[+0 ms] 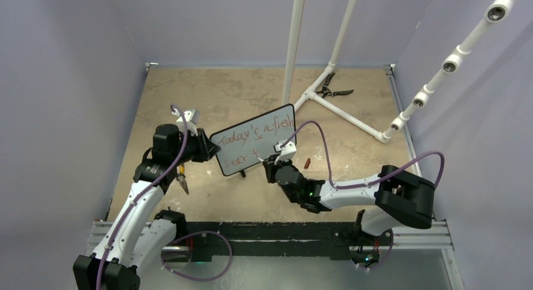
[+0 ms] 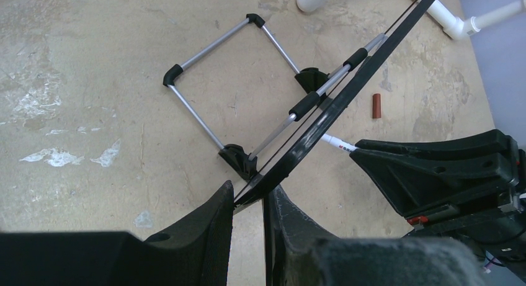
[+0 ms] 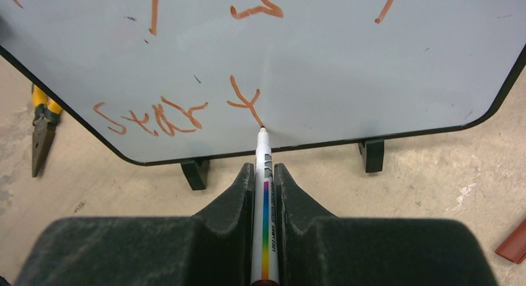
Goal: Write a sentence on the whiteboard
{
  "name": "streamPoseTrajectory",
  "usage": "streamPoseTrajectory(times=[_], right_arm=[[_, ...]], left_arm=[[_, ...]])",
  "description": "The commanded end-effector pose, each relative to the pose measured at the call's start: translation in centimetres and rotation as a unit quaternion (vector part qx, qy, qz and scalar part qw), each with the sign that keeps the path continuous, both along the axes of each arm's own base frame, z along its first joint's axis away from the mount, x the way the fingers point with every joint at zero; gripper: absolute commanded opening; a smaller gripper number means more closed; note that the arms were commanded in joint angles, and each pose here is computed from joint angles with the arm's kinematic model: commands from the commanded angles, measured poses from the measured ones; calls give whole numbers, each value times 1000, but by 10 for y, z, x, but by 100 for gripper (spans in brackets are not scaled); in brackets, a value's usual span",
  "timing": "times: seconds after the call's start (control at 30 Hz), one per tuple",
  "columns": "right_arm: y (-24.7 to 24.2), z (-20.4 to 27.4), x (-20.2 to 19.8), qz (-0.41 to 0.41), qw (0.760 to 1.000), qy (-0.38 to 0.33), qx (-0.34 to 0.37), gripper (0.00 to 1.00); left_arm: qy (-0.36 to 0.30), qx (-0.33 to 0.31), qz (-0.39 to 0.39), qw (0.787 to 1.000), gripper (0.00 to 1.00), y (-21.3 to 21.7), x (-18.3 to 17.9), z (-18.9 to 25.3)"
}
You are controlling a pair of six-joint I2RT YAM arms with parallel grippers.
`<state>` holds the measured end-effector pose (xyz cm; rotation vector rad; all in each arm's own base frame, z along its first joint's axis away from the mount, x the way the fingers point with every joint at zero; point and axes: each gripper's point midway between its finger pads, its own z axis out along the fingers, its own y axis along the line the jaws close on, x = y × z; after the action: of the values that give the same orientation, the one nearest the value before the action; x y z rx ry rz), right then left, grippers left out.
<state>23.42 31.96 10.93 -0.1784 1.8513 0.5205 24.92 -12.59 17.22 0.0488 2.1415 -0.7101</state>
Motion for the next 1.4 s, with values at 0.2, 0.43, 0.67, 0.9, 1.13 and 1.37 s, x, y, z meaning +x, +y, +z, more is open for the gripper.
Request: streamPoseTrajectory(times=[0.2, 0.43, 0.67, 0.9, 1.13, 1.37], right_arm=[[-1, 18, 11, -36, 999, -13, 25, 0], [-13, 42, 14, -55, 996, -40, 51, 0], [-24, 34, 8, -55, 997, -30, 54, 0], [-18, 12, 7, -52, 998, -5, 33, 0], [-14, 8, 8, -49, 998, -4, 25, 0], [-11, 10, 11, -50, 998, -10, 24, 0]], left_arm=[[-23, -11, 1, 1000, 20, -1, 3, 11], [-24, -11, 1, 1000, 20, -1, 3, 12], [-23, -11, 3, 1000, 20, -1, 3, 11], [-22, -10, 2, 1000, 20, -1, 3, 10], [-21, -10, 2, 1000, 20, -1, 3, 10], [-21, -9, 3, 1000, 20, -1, 3, 10]])
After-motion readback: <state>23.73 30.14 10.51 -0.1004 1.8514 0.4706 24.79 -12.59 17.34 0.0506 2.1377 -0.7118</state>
